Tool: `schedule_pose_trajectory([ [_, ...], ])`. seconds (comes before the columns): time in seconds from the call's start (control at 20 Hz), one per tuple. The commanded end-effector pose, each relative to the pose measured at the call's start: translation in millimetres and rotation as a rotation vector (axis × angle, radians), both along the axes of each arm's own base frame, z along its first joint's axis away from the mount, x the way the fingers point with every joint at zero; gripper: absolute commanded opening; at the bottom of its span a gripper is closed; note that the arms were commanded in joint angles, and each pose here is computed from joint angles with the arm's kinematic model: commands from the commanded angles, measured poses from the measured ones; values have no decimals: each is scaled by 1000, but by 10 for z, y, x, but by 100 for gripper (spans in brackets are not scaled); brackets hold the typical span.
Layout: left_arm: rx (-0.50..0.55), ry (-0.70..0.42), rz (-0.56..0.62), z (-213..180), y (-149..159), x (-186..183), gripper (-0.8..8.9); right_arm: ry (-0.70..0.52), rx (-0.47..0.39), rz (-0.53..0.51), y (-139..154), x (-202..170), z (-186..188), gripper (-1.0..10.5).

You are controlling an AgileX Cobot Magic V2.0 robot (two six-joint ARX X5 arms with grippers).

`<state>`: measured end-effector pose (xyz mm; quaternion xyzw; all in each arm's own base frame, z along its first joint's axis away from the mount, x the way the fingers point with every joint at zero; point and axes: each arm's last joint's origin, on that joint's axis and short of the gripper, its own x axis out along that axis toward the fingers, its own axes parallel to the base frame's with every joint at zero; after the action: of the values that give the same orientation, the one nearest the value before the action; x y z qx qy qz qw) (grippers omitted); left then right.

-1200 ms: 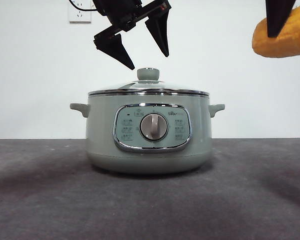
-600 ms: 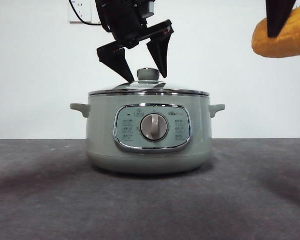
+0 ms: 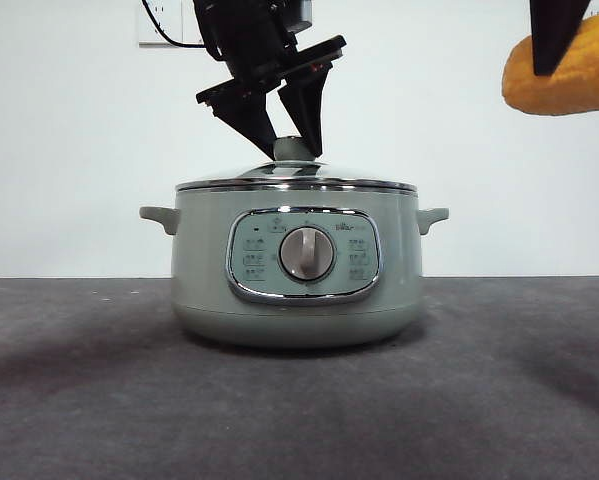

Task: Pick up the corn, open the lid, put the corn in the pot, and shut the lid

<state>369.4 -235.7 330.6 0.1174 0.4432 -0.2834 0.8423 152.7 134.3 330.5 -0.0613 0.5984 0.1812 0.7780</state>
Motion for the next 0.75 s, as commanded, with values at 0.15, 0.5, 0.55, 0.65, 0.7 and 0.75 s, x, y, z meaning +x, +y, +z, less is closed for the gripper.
schedule_pose_trajectory([
  [0.15,-31,-75,-3,335,107,-54,-9,-19,6,3,8,12,29,-12],
  [0.5,-53,-239,70,993,535,-300,-9,-107,86,6,134,158,368,-12],
  [0.55,-39,-247,81,1040,622,-327,-9,-115,91,10,184,215,412,-12],
  [0.65,-16,-254,117,1127,812,-379,-9,-133,92,39,329,381,490,-12],
  [0.7,-1,-257,133,1170,917,-409,-9,-141,88,56,431,497,519,-12],
  [0.75,5,-259,149,1204,1007,-428,-9,-146,86,68,521,601,534,-12],
])
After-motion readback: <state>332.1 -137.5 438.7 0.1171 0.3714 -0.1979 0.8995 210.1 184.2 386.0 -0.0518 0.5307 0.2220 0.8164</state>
